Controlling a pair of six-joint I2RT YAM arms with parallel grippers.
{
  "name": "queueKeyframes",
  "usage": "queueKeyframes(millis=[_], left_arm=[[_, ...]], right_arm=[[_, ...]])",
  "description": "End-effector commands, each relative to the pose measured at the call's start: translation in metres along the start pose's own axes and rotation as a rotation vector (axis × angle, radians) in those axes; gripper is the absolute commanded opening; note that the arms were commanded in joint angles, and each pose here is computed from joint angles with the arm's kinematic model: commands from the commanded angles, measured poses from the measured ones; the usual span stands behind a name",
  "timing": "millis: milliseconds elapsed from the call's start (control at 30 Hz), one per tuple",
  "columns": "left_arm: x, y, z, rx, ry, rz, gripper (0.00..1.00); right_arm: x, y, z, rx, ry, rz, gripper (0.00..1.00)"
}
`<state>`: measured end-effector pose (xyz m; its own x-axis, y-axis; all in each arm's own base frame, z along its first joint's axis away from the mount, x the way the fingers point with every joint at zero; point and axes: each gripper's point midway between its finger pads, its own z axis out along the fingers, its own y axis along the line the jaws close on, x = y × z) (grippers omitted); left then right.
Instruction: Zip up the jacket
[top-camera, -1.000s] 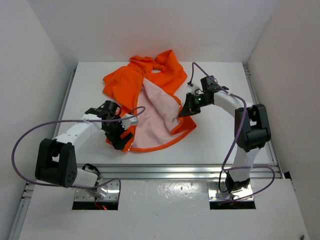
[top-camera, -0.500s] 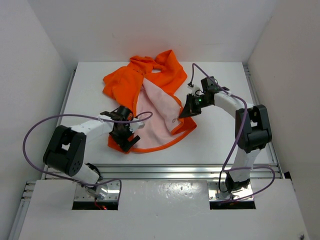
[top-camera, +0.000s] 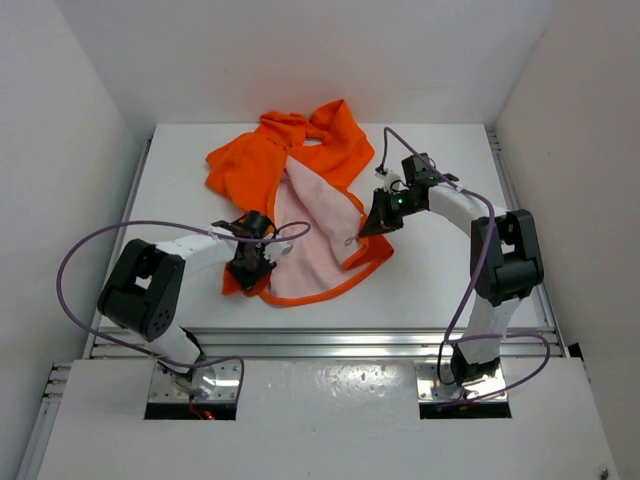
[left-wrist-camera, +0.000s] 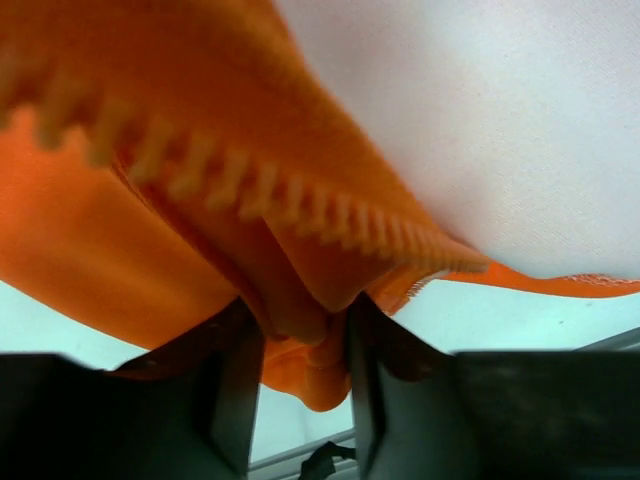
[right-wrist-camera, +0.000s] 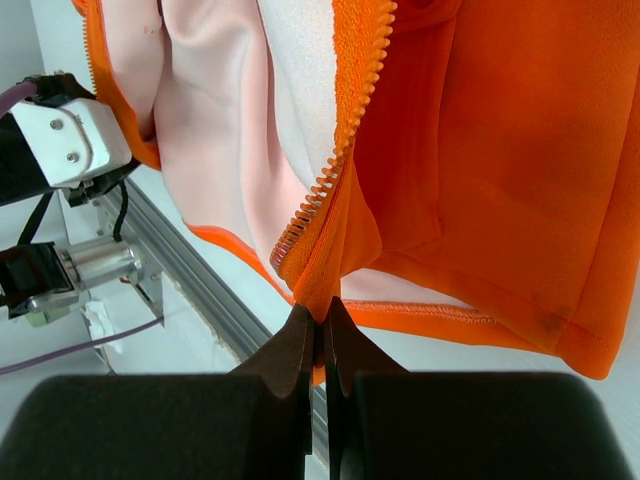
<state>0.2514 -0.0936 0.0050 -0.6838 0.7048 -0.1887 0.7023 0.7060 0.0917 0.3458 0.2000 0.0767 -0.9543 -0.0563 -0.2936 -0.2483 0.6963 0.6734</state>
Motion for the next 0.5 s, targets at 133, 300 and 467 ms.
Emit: queueKeyframes(millis=[133,300,467], left_arm=[[-0.02,-0.006,-0.018,0.145,-0.162,-0.002,0.26],[-0.034,0.006,-0.07,0.197,-0.322,-0.013,0.0],[-0.068,0.027,-0.135,0.165,-0.502,-0.048,0.0]], right_arm=[[-0.012,0.016,-0.013,-0.019,-0.045,-0.061,0.0],[-0.015,0.023,-0.014,-0.048,-0.05,-0.077,0.0],[-0.024,0.045,-0.02,-0.154,-0.077,-0.124,0.0]])
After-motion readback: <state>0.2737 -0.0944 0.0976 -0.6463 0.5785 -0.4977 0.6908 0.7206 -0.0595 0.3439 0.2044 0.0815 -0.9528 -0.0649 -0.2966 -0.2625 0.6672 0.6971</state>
